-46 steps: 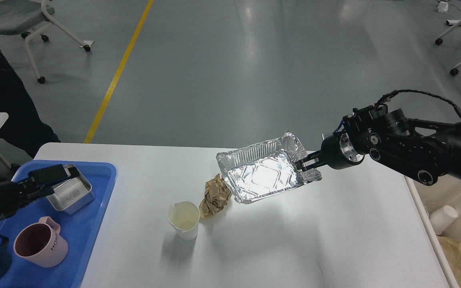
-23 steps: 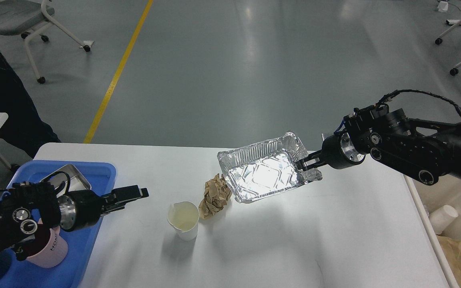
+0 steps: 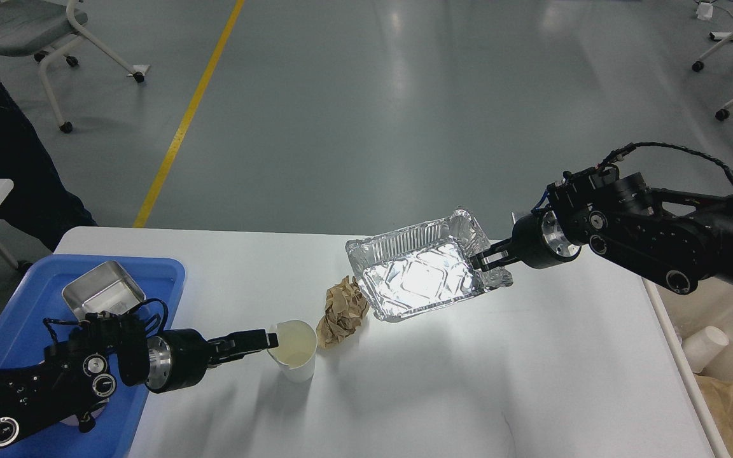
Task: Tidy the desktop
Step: 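Grasp the white paper cup with the left gripper and lift it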
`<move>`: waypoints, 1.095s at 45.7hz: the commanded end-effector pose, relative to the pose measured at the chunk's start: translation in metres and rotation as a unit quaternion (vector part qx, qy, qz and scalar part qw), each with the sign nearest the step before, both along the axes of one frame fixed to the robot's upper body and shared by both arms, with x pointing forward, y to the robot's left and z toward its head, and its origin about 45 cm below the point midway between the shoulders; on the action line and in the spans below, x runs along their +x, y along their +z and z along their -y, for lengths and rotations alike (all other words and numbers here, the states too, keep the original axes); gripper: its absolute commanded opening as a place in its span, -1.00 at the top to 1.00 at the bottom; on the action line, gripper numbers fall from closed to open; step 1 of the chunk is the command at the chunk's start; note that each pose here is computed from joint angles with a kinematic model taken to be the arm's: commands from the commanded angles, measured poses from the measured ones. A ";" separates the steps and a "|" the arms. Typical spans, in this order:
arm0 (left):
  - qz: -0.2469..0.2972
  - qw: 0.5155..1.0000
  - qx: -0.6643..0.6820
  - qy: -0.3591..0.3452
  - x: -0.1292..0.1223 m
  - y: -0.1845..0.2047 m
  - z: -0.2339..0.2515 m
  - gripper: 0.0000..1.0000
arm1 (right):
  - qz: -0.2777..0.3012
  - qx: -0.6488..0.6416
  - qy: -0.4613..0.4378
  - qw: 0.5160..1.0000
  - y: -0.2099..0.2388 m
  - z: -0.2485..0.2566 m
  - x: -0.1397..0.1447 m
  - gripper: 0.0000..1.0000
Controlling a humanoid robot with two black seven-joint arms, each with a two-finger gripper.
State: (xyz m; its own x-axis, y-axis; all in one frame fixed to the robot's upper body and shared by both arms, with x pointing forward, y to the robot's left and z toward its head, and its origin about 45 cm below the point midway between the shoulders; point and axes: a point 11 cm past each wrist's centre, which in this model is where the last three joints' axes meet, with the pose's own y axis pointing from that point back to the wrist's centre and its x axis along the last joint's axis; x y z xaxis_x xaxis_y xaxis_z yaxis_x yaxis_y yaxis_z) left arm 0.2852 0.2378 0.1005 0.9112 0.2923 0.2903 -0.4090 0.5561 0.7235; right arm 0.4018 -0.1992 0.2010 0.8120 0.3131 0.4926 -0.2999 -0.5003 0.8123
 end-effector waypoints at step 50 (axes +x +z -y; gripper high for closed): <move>0.001 1.000 -0.007 -0.005 0.002 -0.019 0.017 0.91 | 0.000 0.004 0.000 1.000 -0.003 -0.002 -0.001 1.00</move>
State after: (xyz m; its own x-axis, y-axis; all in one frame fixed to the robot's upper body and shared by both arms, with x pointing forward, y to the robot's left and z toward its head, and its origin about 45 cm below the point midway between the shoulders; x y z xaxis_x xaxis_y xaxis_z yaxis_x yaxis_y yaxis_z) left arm 0.2864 0.2049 0.0771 0.9186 0.2803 0.2787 -0.3938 0.5880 0.7065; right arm 0.4010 -0.1987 0.1988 0.8124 0.3077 0.4953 -0.3020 -0.5046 0.8088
